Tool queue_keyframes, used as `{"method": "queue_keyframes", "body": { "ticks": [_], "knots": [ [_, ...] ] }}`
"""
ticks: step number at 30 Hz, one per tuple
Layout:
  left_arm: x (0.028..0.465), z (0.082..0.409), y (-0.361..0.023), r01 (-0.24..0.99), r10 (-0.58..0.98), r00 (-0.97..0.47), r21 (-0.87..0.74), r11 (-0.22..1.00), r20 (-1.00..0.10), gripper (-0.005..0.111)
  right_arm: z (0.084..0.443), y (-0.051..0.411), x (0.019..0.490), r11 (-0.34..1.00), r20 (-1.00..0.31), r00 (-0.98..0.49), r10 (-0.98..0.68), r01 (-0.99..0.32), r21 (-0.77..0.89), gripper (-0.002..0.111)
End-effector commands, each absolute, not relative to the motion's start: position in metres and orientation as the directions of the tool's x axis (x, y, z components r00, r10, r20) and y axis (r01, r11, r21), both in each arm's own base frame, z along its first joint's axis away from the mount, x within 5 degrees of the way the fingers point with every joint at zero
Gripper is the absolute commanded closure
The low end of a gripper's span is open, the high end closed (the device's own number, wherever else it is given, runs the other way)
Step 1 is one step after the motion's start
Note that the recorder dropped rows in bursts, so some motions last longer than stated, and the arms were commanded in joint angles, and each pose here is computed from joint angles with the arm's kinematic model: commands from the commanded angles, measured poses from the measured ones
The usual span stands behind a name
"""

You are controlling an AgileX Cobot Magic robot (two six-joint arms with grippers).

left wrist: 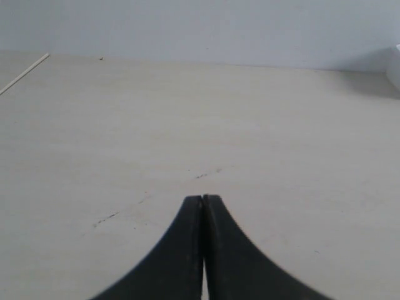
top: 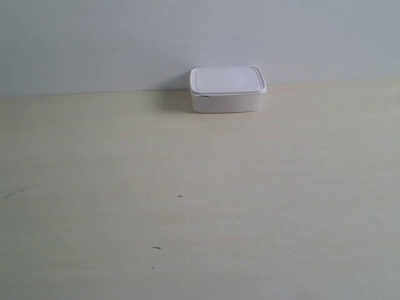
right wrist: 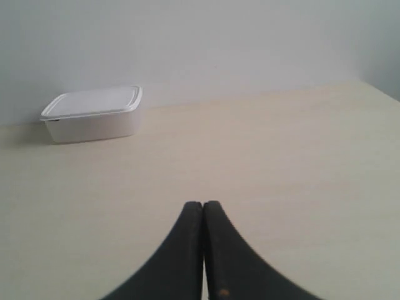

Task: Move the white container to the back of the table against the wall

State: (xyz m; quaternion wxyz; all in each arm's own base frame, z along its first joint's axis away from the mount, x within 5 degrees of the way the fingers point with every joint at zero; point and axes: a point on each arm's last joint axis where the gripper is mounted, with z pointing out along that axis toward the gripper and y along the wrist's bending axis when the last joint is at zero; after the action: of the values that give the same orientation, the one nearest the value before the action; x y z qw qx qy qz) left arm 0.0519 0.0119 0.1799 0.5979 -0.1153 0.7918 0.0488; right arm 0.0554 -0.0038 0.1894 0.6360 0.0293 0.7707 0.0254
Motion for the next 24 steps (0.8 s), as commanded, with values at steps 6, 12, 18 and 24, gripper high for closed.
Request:
{"method": "queue_keyframes", "body": {
  "ticks": [6,12,18,24],
  "knots": [
    [0.0520,0.1811,0.0113,-0.232,-0.128,-0.243,-0.070,0.970,-0.961,0.107,0.1862,0.0029,0.0544,0.997,-0.978,-0.210,0.003,-0.074,0.018,0.108],
    [0.0520,0.1811,0.0113,-0.232,-0.128,-0.243,-0.070,0.970,-0.961,0.107,0.1860,0.0027,0.0544,0.997,-0.977,-0.213,0.008,-0.071,0.023,0.108],
    [0.0520,0.1811,0.0113,-0.232,-0.128,-0.243,-0.070,0.970,-0.961,0.107,0.1860,0.0027,0.0544,0.997,-0.977,-0.213,0.008,-0.071,0.023,0.108],
    [0.0520,0.1811,0.0113,-0.232,-0.128,-0.243,-0.070,0.970,-0.961,0.107,0.1860,0.0027,0.0544,0.997,-0.977,-0.213,0.008,-0.071,0.023,0.108]
  ]
}}
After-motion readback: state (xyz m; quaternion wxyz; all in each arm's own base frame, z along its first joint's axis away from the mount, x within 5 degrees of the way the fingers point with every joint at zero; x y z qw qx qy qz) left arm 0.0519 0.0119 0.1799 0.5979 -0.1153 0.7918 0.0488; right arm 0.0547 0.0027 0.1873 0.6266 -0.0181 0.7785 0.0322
